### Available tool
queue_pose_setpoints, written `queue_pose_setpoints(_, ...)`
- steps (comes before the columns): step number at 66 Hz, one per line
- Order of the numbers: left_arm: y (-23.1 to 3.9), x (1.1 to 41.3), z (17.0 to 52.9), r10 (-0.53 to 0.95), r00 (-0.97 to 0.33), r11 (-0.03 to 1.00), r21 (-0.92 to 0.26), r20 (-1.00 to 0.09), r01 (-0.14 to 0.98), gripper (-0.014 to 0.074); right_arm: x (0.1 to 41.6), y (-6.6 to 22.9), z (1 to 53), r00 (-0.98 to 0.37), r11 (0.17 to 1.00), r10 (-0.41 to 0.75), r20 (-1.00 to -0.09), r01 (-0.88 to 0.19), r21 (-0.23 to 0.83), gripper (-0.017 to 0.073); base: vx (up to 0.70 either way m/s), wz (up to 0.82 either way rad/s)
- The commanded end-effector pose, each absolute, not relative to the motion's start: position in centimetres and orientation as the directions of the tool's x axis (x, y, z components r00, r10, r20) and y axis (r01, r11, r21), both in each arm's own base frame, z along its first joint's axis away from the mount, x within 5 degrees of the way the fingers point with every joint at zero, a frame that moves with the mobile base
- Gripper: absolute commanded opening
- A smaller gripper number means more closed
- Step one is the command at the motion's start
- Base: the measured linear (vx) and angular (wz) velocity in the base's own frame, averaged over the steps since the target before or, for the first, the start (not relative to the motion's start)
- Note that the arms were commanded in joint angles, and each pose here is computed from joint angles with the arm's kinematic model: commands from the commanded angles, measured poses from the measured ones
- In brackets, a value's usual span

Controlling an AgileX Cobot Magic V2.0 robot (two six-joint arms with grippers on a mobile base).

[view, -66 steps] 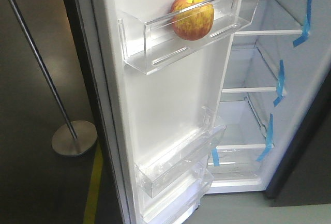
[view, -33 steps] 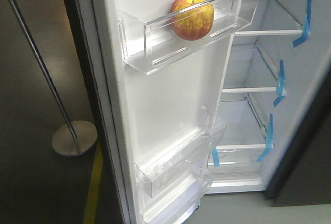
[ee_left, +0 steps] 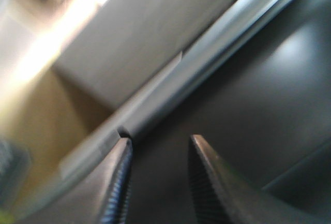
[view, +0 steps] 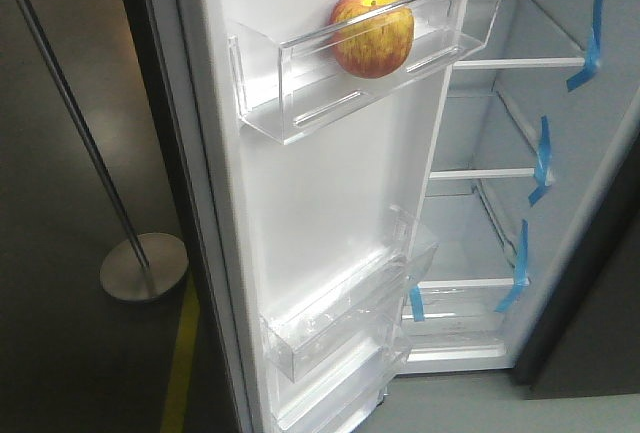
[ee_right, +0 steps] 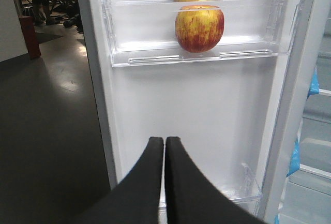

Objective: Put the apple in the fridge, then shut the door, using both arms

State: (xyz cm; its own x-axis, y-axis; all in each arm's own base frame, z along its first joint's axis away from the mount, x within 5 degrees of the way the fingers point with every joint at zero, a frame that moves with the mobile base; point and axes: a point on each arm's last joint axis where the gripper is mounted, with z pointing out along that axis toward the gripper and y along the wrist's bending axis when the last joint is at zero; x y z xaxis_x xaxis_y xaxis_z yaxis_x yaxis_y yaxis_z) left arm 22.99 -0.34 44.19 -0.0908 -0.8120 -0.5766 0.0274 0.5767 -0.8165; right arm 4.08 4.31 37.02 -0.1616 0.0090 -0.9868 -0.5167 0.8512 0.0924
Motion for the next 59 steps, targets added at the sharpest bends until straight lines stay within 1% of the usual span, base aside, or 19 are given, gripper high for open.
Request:
queue_pose_setpoints(1, -0.7, 25.7, 46.5, -0.875, -0.106, 0.467, -0.881, -0.473, 0.076, 0.0266, 4.3, 4.2, 38.2, -0.105, 0.860, 0.060, -0.993, -0.499, 0.104, -0.0003, 0.00, 0.00)
queue_pose_setpoints(10, -1.7, 28.9, 47.3, -0.896, -0.231, 0.368, -0.926, -0.379, 0.090, 0.0266, 4.3, 4.2, 38.2, -0.103, 0.861, 0.058, -0.993, -0.499, 0.102, -0.0003, 0.00, 0.00)
queue_pose_setpoints(20, -2.6, 31.5, 47.6, -0.888, -0.324, 0.295, -0.945, -0.325, 0.141, 0.0266, 4.3, 4.2, 38.2, -0.104, 0.860, 0.058, -0.993, -0.499, 0.103, -0.0003, 0.00, 0.00)
queue_pose_setpoints(30, -3.4, 33.7, 46.6, -0.886, -0.427, 0.123, -0.979, -0.183, 0.165, 0.0266, 4.3, 4.2, 38.2, -0.104, 0.860, 0.058, -0.993, -0.499, 0.103, -0.0003, 0.00, 0.00)
queue_pose_setpoints(39, -4.3, 35.1, 45.4, -0.832, -0.539, 0.021, -0.979, -0.129, 0.202, 0.0266, 4.3, 4.2, 38.2, -0.105, 0.860, 0.059, -0.993, -0.499, 0.104, -0.0003, 0.00, 0.00)
queue_pose_setpoints(45, -4.8, 35.4, 45.0, -0.796, -0.583, 0.035, -0.974, -0.163, 0.225, 0.0266, 4.3, 4.2, 38.2, -0.104, 0.861, 0.059, -0.993, -0.499, 0.104, -0.0003, 0.00, 0.00)
queue_pose_setpoints(59, -6.7, 35.1, 45.0, -0.757, -0.625, 0.040, -0.969, -0.189, 0.244, 0.0266, 4.3, 4.2, 38.2, -0.104, 0.861, 0.059, -0.993, -0.499, 0.104, -0.0003, 0.00, 0.00)
